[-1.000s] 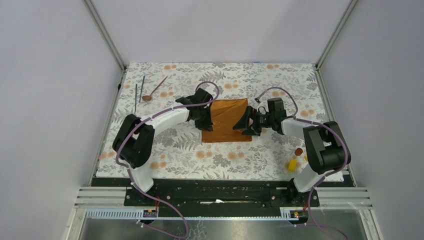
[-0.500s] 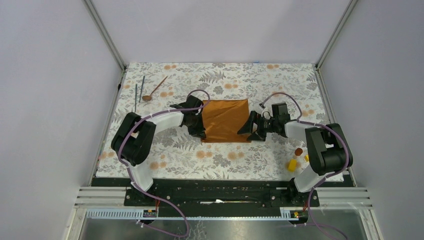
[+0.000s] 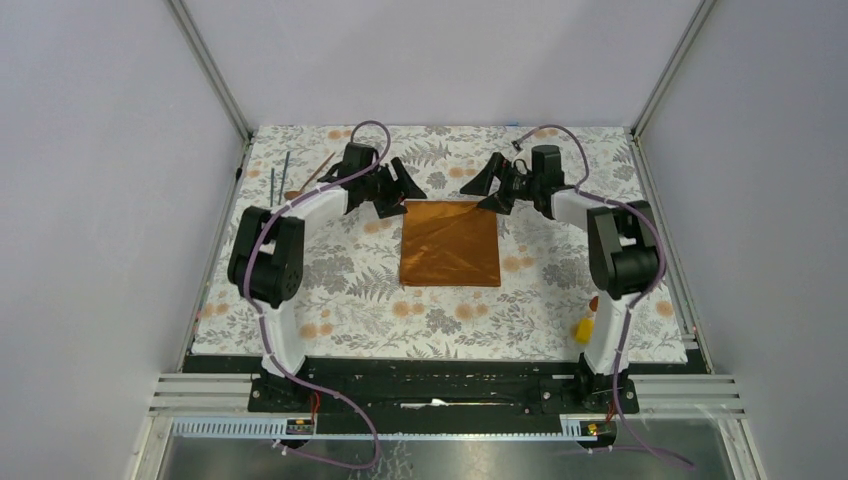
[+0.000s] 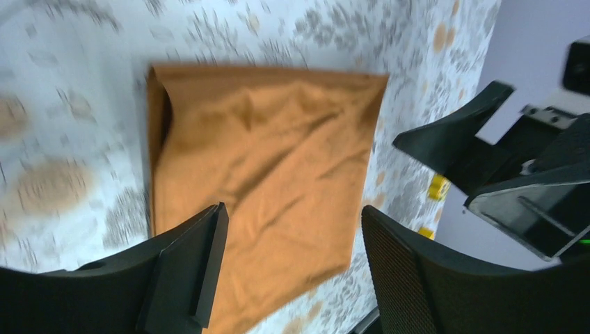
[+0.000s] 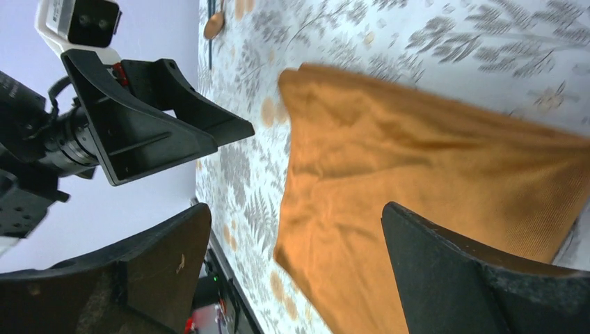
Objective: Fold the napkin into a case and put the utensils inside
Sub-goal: Smooth out the square-folded napkin at the center of the board.
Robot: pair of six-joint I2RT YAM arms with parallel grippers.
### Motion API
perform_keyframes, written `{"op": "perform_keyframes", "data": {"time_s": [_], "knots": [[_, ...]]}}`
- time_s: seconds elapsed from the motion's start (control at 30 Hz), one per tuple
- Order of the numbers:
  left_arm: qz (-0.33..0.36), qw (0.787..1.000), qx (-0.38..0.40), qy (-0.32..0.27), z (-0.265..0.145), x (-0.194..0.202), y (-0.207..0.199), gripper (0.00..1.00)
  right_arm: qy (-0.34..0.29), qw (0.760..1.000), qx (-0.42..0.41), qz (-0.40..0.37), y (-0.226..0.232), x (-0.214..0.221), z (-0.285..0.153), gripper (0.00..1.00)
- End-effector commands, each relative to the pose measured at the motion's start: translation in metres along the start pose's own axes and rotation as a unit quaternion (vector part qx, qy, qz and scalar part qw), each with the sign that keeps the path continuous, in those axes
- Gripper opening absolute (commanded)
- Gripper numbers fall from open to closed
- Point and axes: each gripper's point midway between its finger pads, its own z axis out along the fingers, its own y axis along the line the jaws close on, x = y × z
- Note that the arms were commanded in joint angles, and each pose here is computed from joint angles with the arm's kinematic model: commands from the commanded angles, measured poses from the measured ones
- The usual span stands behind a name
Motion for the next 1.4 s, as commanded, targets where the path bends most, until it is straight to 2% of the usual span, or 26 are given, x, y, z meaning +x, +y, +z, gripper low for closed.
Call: {"op": "perform_keyframes", "data": {"time_s": [0.0,0.33,0.57,0.67,0.8,0.97,1.1,1.2,1.37], "knots": [[-0.008,0.995,0.098,-0.024,0.027,-0.035,-0.023,0.74,-0.013,0.999,-0.026,0.017,0.000,-0.032,0.024,1.00],[-0.023,0.993,0.106,-0.053,0.059,-0.064,-0.007,0.76,-0.008,0.998,-0.019,0.052,-0.046,-0.036,0.044,0.99],[-0.075,0.994,0.031,-0.069,0.066,-0.063,0.065,0.76,-0.013,0.997,-0.001,0.075,-0.087,-0.037,0.038,0.99],[-0.069,0.995,0.020,-0.067,0.069,-0.065,0.071,0.76,-0.008,0.997,-0.002,0.075,-0.089,-0.036,0.039,0.99],[-0.059,0.996,0.019,-0.069,0.064,-0.073,0.063,0.76,-0.012,0.998,-0.018,0.062,-0.067,-0.045,0.031,1.00],[-0.024,0.997,0.039,-0.070,0.042,-0.085,0.019,0.78,-0.026,0.999,-0.034,0.033,-0.021,-0.065,0.011,1.00],[-0.023,0.995,0.076,-0.067,0.029,-0.085,-0.013,0.81,-0.028,0.998,-0.047,0.035,-0.012,-0.064,0.007,1.00],[-0.040,0.995,0.085,-0.044,0.043,-0.073,-0.011,0.82,-0.022,0.998,-0.044,0.045,-0.023,-0.057,0.011,0.99],[-0.065,0.994,0.080,-0.031,0.066,-0.063,0.016,0.82,-0.018,0.997,-0.045,0.061,-0.040,-0.053,0.021,0.98]]}}
